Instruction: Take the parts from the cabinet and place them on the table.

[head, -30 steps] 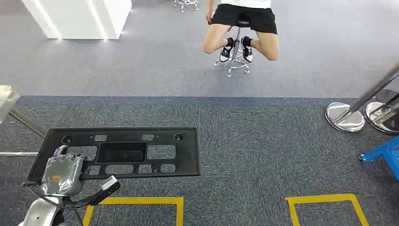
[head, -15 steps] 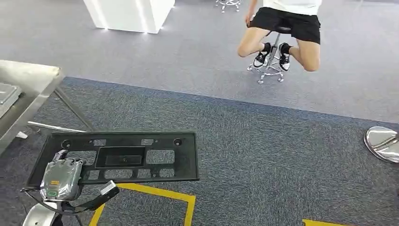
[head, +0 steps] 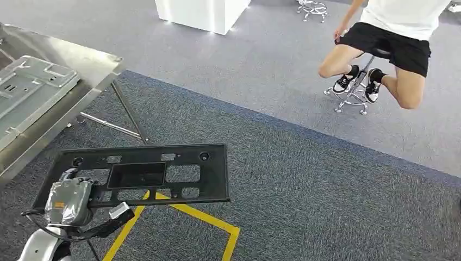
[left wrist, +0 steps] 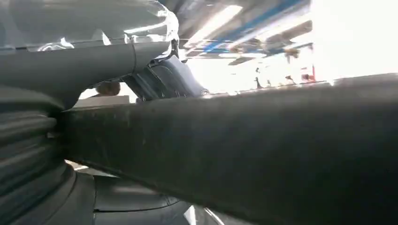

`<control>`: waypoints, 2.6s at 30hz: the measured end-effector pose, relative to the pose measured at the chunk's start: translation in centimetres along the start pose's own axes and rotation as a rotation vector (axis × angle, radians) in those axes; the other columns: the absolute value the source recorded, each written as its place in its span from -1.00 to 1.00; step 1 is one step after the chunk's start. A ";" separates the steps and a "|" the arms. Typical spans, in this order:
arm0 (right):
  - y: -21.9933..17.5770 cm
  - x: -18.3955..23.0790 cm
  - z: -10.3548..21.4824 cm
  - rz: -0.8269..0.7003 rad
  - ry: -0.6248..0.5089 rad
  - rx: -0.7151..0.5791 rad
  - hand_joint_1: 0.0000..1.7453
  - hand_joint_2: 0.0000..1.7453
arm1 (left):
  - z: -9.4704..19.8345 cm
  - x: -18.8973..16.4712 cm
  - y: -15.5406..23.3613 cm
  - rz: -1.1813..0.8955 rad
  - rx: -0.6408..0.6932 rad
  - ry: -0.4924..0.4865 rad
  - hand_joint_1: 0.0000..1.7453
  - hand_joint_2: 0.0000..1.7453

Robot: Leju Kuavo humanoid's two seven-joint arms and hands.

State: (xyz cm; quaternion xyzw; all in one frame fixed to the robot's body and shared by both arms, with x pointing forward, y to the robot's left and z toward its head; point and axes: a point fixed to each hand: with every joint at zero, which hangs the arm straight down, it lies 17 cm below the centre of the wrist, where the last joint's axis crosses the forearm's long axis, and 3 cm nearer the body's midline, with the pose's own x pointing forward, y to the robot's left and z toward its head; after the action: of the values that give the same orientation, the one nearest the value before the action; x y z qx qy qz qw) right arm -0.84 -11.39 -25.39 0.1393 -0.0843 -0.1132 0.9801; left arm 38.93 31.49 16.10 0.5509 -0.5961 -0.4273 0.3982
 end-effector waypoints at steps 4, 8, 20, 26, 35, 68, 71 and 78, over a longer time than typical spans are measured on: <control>0.1 0.4 0.0 0.003 -0.011 0.003 -1.00 -1.00 | -1.5 -0.5 1.6 0.020 0.049 0.013 1.00 1.00; 0.1 0.5 -0.1 0.011 -0.012 0.003 -1.00 -1.00 | -1.8 -0.6 2.1 0.019 0.062 0.009 1.00 1.00; -0.1 0.0 0.0 0.025 -0.004 0.004 -1.00 -1.00 | -1.7 -0.8 2.4 0.001 0.069 0.008 1.00 1.00; -0.2 -0.4 0.1 0.026 0.003 0.003 -1.00 -1.00 | -1.7 -0.8 2.6 0.003 0.075 0.008 1.00 1.00; -0.1 0.4 0.0 0.034 -0.010 0.006 -1.00 -1.00 | -2.1 -0.8 3.2 0.016 0.095 0.011 1.00 1.00; -0.3 0.6 0.0 0.059 -0.012 0.010 -1.00 -1.00 | -2.4 0.5 6.2 0.121 0.199 0.001 1.00 1.00; -0.3 0.8 -0.1 0.060 -0.016 0.009 -1.00 -1.00 | -2.6 0.6 6.4 0.135 0.205 0.006 1.00 1.00; -1.4 2.8 -0.3 0.045 -0.045 -0.012 -1.00 -1.00 | -2.9 0.8 6.9 0.161 0.208 0.010 1.00 1.00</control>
State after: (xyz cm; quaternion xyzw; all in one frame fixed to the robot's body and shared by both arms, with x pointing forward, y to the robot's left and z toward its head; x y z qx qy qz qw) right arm 1.62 -13.27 -25.74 0.1288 -0.1087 -0.0948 0.9811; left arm 39.39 30.69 23.52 0.5417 -0.6777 -0.3270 0.3747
